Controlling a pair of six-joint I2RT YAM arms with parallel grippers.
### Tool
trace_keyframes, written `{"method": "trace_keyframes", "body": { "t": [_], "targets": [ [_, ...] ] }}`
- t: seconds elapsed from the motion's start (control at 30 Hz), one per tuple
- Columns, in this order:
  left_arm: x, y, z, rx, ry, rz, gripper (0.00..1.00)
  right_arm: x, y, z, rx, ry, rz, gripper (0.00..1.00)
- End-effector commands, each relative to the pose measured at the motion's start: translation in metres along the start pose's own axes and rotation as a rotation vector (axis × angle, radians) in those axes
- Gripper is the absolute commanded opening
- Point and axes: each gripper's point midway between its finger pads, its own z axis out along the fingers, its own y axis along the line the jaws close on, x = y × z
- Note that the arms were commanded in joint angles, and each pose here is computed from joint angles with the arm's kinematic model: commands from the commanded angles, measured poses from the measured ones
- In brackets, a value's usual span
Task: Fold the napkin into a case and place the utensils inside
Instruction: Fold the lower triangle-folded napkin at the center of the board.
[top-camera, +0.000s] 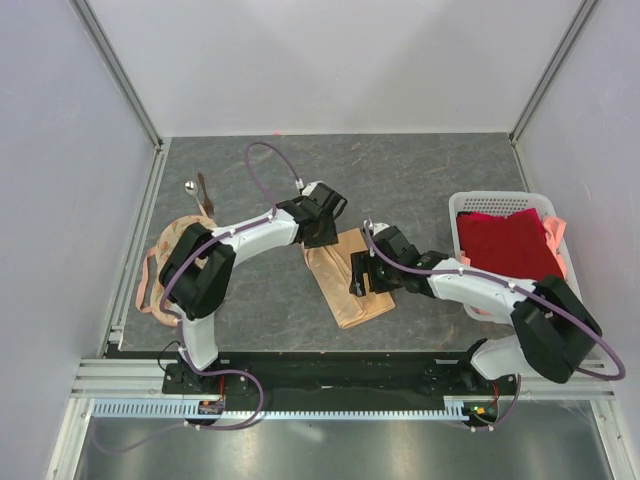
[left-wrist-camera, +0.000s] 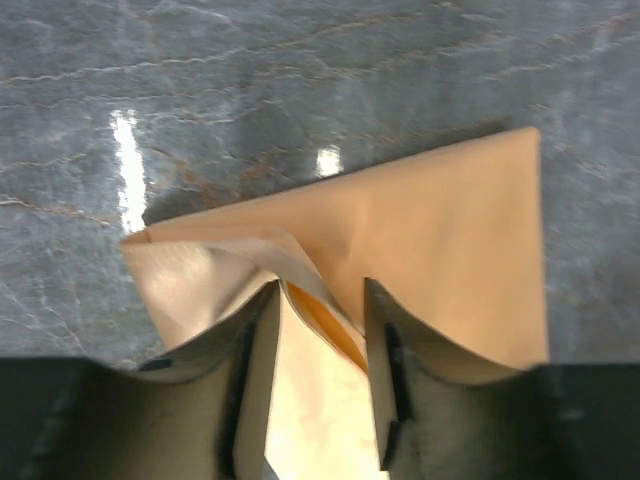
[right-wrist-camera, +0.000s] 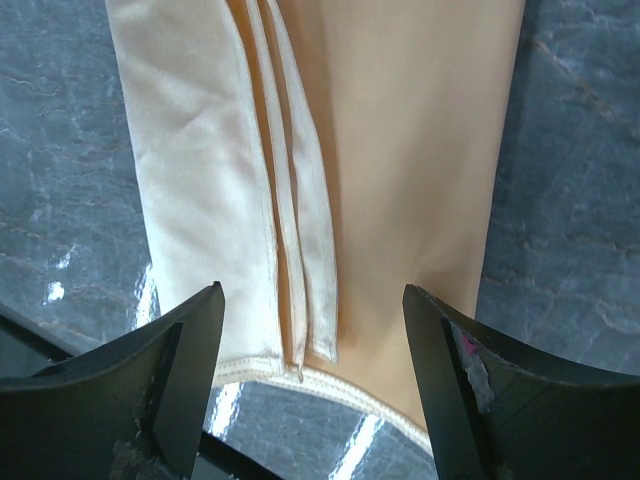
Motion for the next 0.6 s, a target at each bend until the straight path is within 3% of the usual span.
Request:
{"method": "trace_keyframes", "body": {
  "t": [0.0,0.07,0.1,0.27,0.4,0.5,0.57],
  "targets": [
    [-0.022,-0.032,-0.036,0.178,-0.040,0.052,0.52,-0.035,0.010,0.011,-0.029,-0.056,-0.048,0.80],
    [-0.027,-0.039,-0.047,0.222,-0.042,0.073,0.74,-0.037,0.009,0.018,-0.032,-0.041,-0.045,0.80],
    [-0.028,-0.046,-0.056,0.265,-0.031,0.080,0.80,-0.042,0.011,0.019,-0.038,-0.052,-0.043,0.80],
    [-0.042,-0.038,-0.076,0.281,-0.034,0.094,0.78,-0.057,0.016,0.031,-0.073,-0.054,-0.052,0.79],
    [-0.053,0.001,-0.079,0.263,-0.038,0.047,0.56,-0.075,0.021,0.044,-0.077,-0.065,-0.076,0.79],
    [-0.054,0.021,-0.073,0.274,-0.005,-0.006,0.24,-0.091,0.023,0.054,-0.069,-0.083,-0.089,0.80],
    [-0.050,0.028,-0.065,0.282,0.020,-0.036,0.13,-0.107,0.029,0.056,-0.078,-0.106,-0.097,0.80]
  ]
}}
